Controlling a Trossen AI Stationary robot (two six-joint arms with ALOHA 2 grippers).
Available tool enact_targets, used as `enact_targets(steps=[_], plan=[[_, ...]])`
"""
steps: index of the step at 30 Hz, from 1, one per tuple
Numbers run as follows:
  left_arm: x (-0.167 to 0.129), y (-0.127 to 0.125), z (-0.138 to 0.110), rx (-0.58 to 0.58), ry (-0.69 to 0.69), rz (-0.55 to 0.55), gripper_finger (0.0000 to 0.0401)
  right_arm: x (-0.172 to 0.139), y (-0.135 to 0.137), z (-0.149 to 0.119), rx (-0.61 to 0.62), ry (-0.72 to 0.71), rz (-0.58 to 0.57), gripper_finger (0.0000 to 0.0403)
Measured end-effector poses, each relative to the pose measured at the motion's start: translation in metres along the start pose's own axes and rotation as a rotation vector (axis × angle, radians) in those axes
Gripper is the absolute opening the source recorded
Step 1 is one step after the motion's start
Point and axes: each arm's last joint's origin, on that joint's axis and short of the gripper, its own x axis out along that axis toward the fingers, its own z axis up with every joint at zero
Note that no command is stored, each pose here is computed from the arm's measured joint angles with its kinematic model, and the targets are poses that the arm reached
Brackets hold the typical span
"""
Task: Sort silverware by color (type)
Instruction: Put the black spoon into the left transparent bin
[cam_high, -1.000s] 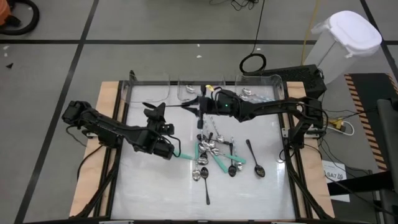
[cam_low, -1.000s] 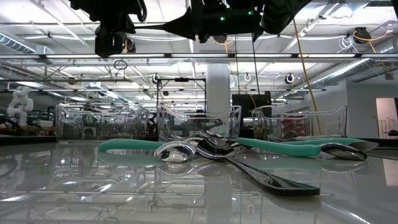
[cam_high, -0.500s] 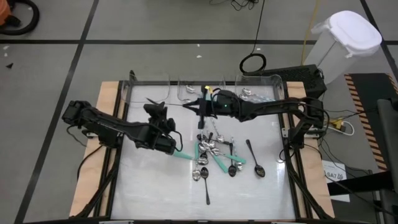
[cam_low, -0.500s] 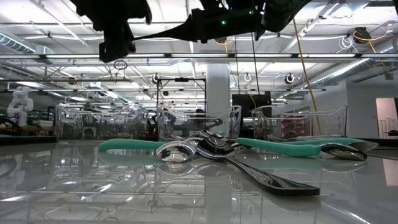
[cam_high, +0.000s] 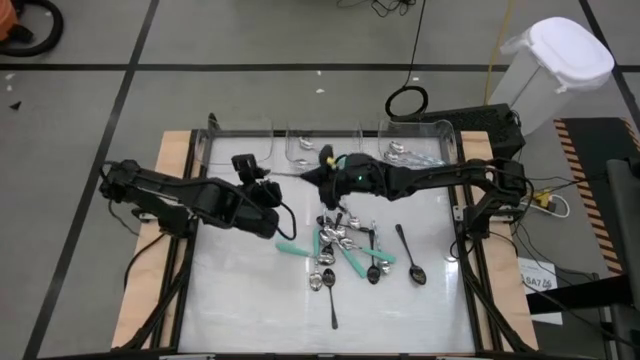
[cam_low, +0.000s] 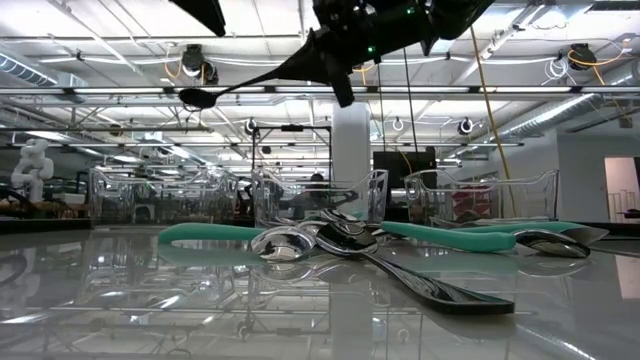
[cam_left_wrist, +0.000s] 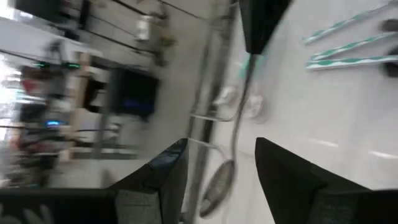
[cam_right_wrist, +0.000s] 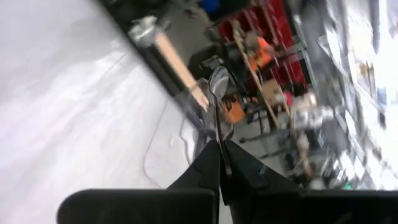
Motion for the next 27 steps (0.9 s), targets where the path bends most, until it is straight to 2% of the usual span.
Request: enact_targets(steps=[5,10,15,18,23,27], plan=[[-0.001,0.006,0.005,-0.007,0.023,-0.232,0.0186,-0.004,0.015,0.025,-0.233,0.008,0.010,0.0001],[0.003,0.007,0.005,0.004,0.038,-0.292,0.0186,-0.010,0.028,0.048,-0.438,0.080,-0.021,0.0001],[0.002,0.005,0.005,0.023,0.045,-0.392,0.0186,-0.015,0.033,0.064,-0.550,0.143,-0.066,0.0001],[0.002,0.005,0.006,0.016,0.032,-0.386,0.0186,-0.017,0.034,0.071,-0.583,0.141,-0.094,0.0001],[0.004,0.008,0.009,-0.002,0.006,-0.314,0.0186,-0.020,0.037,0.079,-0.636,0.116,-0.110,0.0001],[0.004,0.007,0.009,0.024,0.004,-0.348,0.0186,-0.021,0.037,0.083,-0.655,0.113,-0.128,0.0001]])
